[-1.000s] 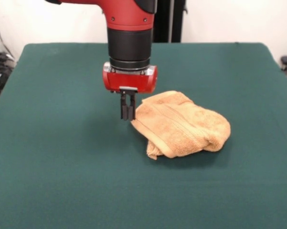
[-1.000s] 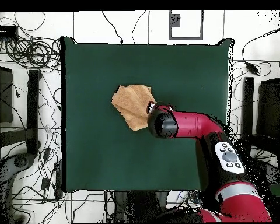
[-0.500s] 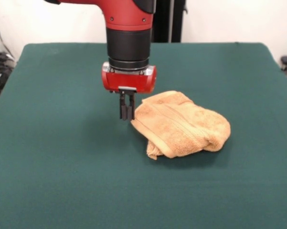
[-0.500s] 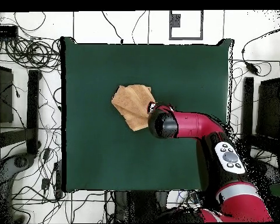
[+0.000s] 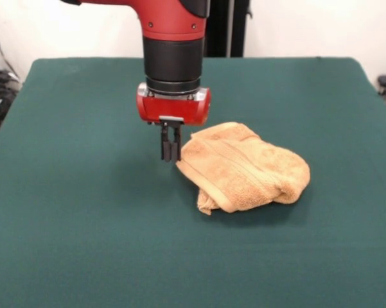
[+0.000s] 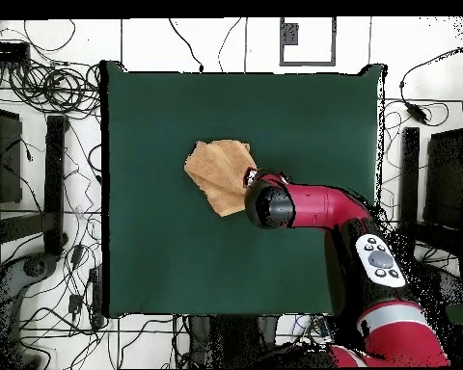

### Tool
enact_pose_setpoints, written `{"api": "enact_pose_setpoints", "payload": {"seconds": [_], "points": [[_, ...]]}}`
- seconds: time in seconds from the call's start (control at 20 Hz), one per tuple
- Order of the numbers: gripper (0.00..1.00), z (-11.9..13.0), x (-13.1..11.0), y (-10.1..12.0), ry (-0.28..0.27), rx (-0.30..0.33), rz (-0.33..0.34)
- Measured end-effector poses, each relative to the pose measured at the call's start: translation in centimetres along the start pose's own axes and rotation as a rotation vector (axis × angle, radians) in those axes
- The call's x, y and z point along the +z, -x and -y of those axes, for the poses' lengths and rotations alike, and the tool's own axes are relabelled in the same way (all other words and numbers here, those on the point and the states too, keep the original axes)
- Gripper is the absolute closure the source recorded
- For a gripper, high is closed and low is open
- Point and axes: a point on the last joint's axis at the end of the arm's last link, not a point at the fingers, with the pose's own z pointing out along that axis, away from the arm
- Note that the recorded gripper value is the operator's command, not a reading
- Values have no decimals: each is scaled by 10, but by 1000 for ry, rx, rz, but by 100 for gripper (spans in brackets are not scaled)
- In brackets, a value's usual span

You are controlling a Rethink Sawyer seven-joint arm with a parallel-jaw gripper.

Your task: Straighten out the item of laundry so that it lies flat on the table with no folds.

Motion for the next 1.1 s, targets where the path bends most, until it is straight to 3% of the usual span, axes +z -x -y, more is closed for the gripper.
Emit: {"api": "enact_pose_setpoints", "payload": {"seconds": [1.1], "points": [[100, 1, -21, 19, -11, -8, 46]]}}
